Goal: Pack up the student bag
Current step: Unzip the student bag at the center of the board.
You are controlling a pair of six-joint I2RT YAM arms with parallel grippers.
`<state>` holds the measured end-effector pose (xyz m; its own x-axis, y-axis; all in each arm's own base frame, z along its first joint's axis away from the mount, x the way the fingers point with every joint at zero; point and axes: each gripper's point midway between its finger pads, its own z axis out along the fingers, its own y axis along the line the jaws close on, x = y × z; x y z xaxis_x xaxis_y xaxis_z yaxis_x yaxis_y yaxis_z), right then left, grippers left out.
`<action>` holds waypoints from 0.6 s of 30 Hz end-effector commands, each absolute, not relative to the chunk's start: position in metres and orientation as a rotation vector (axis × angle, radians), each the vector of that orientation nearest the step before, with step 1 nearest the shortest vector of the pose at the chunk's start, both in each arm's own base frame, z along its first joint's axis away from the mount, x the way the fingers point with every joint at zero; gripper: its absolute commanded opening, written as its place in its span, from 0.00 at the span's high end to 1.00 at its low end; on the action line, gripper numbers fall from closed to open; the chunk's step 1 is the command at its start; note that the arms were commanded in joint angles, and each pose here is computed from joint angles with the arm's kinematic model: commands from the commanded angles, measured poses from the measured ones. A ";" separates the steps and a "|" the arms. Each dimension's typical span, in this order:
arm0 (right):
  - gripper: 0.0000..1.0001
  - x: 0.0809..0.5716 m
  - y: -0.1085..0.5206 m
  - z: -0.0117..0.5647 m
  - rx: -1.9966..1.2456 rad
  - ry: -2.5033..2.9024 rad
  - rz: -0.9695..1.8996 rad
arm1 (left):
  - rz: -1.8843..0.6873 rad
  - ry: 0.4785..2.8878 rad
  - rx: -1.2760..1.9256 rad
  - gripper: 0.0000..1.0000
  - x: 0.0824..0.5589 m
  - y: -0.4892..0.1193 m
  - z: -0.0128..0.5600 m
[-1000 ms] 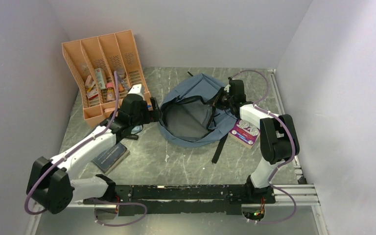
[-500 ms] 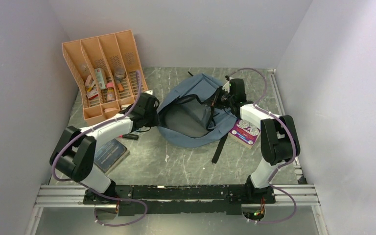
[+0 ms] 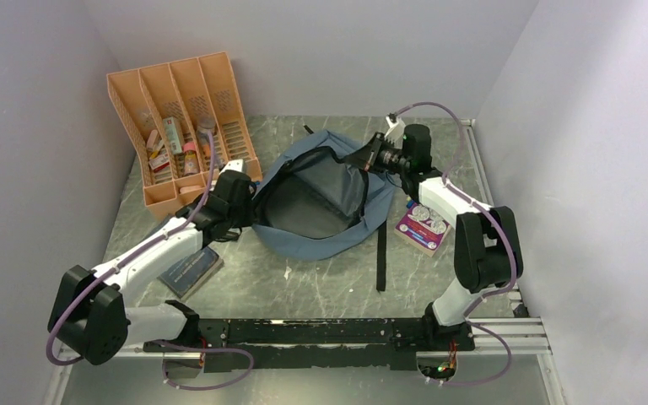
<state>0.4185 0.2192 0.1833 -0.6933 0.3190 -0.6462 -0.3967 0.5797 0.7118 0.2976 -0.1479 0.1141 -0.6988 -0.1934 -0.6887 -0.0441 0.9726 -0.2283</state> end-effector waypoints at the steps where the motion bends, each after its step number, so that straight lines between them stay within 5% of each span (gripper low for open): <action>1: 1.00 0.430 0.196 0.206 0.049 1.921 1.161 | -0.131 2.358 -0.189 0.95 0.286 -0.124 0.106; 14: 1.00 0.440 0.142 0.107 0.390 2.138 0.997 | -0.162 2.356 -0.172 0.95 0.279 -0.122 0.106; 16: 1.00 0.437 0.142 0.094 0.398 2.166 0.995 | -0.217 2.359 -0.120 0.85 0.280 -0.133 0.108; 18: 1.00 0.436 0.146 0.087 0.385 2.181 1.025 | -0.267 2.357 -0.075 0.62 0.283 -0.143 0.114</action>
